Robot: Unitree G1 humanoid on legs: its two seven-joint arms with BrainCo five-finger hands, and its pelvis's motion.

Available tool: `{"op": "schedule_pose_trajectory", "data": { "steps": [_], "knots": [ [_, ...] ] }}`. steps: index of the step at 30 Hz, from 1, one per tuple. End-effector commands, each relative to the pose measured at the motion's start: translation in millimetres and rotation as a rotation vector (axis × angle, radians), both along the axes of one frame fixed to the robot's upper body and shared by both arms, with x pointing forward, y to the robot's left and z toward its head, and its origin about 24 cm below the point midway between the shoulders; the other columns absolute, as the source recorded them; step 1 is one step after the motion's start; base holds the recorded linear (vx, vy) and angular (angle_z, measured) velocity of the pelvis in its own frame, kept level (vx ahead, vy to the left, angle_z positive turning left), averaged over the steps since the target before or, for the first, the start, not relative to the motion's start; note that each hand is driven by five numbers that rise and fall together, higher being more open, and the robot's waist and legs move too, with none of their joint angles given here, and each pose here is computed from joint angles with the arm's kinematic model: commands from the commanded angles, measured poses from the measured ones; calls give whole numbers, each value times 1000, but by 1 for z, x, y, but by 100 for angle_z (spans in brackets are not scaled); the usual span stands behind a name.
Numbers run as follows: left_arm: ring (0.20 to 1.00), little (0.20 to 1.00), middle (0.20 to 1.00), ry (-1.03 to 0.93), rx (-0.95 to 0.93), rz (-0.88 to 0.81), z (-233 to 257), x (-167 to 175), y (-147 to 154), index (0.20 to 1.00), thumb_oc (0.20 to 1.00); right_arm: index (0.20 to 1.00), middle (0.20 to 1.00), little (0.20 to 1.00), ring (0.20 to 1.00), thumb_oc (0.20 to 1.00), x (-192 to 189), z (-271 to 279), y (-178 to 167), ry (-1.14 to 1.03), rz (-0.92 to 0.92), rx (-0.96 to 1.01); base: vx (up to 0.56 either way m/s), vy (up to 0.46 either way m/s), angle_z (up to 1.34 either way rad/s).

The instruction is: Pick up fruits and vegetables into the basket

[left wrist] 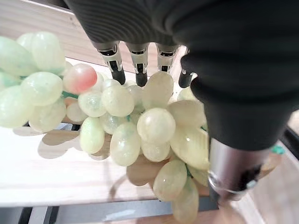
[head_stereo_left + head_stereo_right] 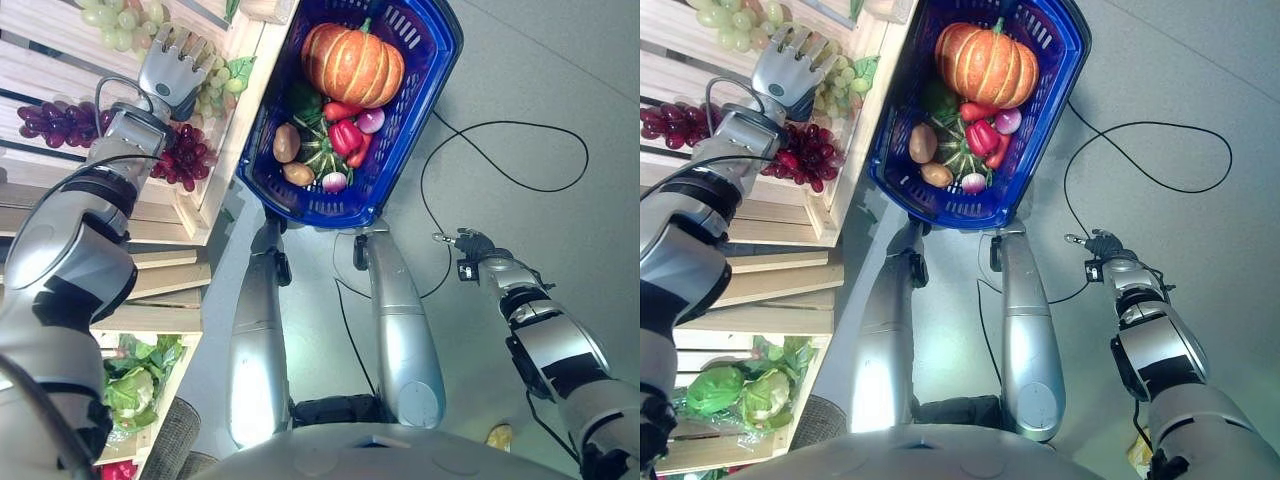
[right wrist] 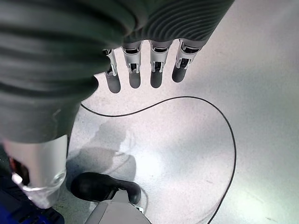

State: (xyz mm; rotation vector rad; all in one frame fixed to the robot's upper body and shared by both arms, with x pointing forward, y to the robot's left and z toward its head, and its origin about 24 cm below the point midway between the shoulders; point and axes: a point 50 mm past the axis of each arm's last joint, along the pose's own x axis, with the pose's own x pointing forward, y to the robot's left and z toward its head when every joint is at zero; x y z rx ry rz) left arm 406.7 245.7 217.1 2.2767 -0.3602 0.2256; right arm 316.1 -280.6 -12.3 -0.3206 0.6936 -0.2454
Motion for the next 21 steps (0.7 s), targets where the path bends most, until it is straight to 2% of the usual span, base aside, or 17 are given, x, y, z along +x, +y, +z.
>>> {"op": "schedule_pose_trajectory", "data": {
  "steps": [1,12,21],
  "knots": [
    [200,200,200,193,-22,224,-48,-11,35,200,200,1000,1000,1000,1000,1000,-17,-8,-20,58,-41,-51,0,0,0],
    [200,200,200,298,-140,273,-62,-12,36,200,200,1000,1000,1000,1000,1000,-12,-1,-22,45,-36,-54,0,-1,-2],
    [200,200,200,244,-392,269,-56,-12,39,200,200,1000,1000,1000,1000,1000,-11,2,-25,12,-49,-45,0,0,0]
  ]
}}
